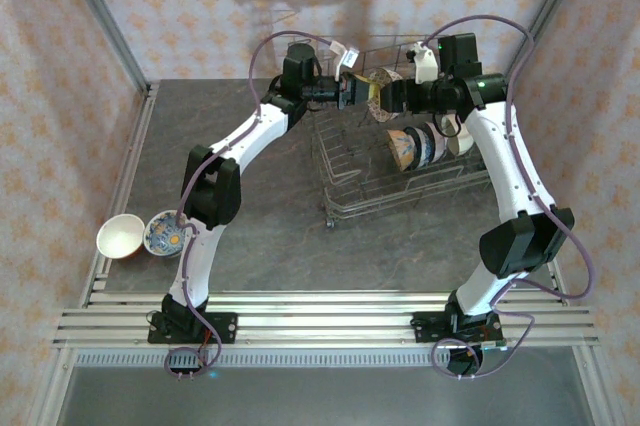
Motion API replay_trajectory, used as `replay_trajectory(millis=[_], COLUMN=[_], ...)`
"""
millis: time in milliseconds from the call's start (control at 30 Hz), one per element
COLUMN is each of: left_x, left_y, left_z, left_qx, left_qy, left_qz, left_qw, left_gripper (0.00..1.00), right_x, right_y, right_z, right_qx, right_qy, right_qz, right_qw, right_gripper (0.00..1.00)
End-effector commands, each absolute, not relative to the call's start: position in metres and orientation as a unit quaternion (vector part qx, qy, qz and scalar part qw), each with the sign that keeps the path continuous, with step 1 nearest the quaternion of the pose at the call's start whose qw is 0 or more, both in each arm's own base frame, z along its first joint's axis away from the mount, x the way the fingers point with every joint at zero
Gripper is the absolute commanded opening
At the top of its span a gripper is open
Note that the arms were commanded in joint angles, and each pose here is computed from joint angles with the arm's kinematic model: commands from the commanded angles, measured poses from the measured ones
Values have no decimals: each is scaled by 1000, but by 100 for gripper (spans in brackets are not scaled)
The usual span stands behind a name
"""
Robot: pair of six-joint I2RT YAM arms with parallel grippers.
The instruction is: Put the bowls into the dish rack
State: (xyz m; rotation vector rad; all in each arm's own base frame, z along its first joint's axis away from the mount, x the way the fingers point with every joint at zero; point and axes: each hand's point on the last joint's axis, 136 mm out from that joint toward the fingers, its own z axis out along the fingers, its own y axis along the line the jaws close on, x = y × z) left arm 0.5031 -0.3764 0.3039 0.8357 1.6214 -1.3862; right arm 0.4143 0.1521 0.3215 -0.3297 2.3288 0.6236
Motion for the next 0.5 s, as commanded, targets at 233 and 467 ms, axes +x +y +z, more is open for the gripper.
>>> replay_trajectory(millis=[233,467], left_x=[506,507], left_y=[-380,-378], left_z=[303,296], left_qx=[348,350], left_qy=[666,679], left_qz=[-503,-486], left_qw=[427,425], left_gripper=[12,32], right_x=[413,413], right_y=[151,146], right_z=[341,336], right_qx=[-117,-107], right_qy=[882,887], right_qz=[247,234], right_qw=[384,384], right_gripper=[63,63])
